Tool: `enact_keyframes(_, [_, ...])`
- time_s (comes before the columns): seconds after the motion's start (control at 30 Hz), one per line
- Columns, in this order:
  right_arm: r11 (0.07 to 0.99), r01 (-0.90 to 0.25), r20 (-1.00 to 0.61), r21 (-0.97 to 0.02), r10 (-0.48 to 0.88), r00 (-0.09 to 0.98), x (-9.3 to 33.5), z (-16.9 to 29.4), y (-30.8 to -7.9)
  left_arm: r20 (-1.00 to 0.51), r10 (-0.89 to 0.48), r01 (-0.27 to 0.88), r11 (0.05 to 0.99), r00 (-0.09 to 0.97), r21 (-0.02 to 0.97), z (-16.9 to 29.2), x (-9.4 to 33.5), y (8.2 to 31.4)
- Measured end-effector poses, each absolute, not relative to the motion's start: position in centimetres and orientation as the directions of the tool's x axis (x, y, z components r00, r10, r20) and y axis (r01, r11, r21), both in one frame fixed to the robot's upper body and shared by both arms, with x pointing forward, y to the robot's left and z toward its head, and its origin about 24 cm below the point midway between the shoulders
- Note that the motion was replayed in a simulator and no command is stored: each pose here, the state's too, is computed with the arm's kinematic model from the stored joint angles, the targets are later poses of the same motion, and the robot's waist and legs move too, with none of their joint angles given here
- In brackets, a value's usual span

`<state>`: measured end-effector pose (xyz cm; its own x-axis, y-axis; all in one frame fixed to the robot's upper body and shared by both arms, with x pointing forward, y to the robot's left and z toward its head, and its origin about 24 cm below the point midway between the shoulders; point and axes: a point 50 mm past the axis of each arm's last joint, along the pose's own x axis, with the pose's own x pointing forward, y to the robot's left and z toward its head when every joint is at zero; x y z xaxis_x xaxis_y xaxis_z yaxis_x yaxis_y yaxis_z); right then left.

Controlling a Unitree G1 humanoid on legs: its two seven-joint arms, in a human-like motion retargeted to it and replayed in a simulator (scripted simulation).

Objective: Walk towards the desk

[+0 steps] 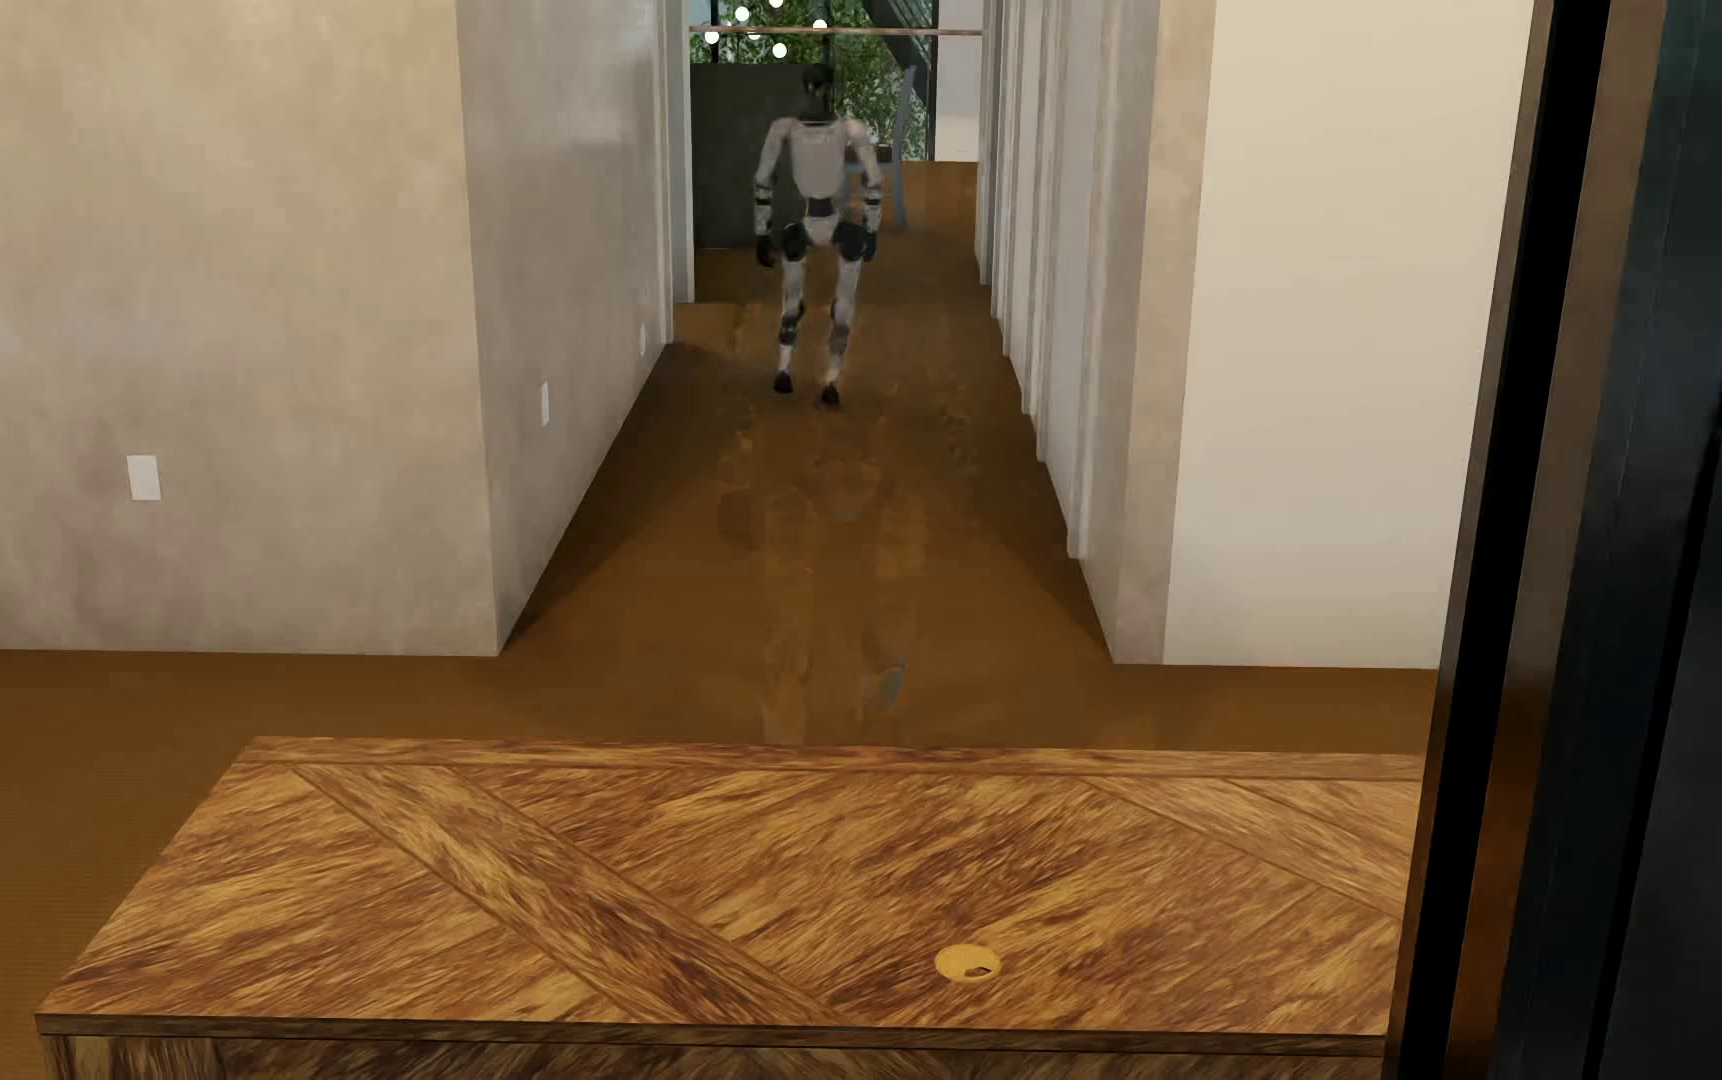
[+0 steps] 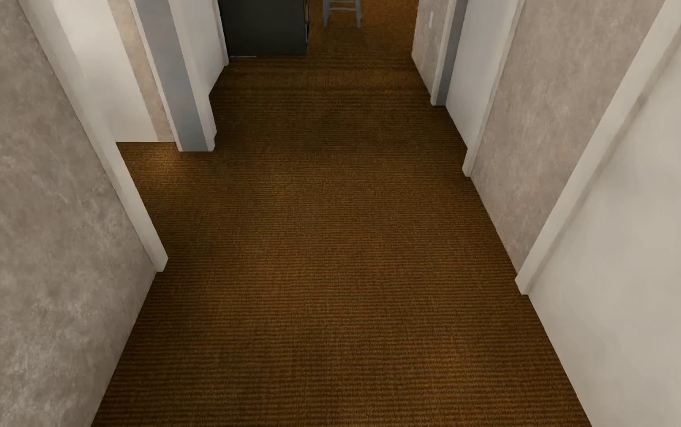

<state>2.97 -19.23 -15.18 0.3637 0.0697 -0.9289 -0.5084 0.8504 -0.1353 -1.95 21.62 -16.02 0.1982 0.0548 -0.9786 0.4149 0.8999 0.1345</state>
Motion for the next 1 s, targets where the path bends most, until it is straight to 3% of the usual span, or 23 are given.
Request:
enact_keyframes(0.13, [0.896, -0.364, -0.750, -0.256, 0.053, 0.659, 11.0, -11.2, -20.4, -0.997, 0.054, 0.381, 0.922, 0.060, 0.073, -15.5, -7.7, 21.0])
enact_keyframes(0.23, [0.906, -0.318, -0.703, -0.279, 0.033, 0.710, 12.4, -10.1, -20.9, -1.000, 0.010, 0.398, 0.917, 0.004, 0.010, -14.9, -10.4, 19.6])
enact_keyframes(0.3, [0.919, -0.299, -0.749, -0.257, 0.006, 0.662, 10.6, -11.2, -21.1, -1.000, -0.009, 0.428, 0.903, -0.021, -0.017, -14.9, -10.9, 19.0])
enact_keyframes(0.37, [0.927, -0.309, -0.844, -0.214, -0.015, 0.536, 7.5, -13.5, -20.9, -1.000, 0.014, 0.448, 0.894, -0.015, 0.006, -15.5, -9.6, 19.8])
enact_keyframes(0.47, [0.879, -0.447, -0.943, -0.164, -0.007, 0.333, 3.1, -15.8, -20.7, -0.989, 0.019, 0.447, 0.891, 0.145, 0.082, -15.9, -4.3, 20.6])
enact_keyframes(0.57, [0.879, -0.451, -0.972, -0.156, -0.055, 0.227, -0.7, -15.9, -22.2, -0.939, 0.058, 0.389, 0.900, 0.339, 0.196, -14.8, 1.2, 22.7])
enact_keyframes(0.67, [0.882, -0.435, -0.973, -0.180, -0.096, 0.209, -2.0, -15.3, -23.7, -0.880, 0.201, 0.220, 0.922, 0.430, 0.318, -13.2, 3.6, 26.7])
enact_keyframes(0.77, [0.881, -0.426, -0.967, -0.206, -0.118, 0.225, -1.6, -15.0, -24.6, -0.843, 0.319, 0.096, 0.914, 0.432, 0.395, -12.2, 4.0, 30.0])
enact_keyframes(1.0, [0.889, -0.374, -0.933, -0.264, -0.137, 0.333, 1.7, -14.4, -25.4, -0.857, 0.303, 0.169, 0.901, 0.416, 0.401, -12.3, 3.9, 30.2])
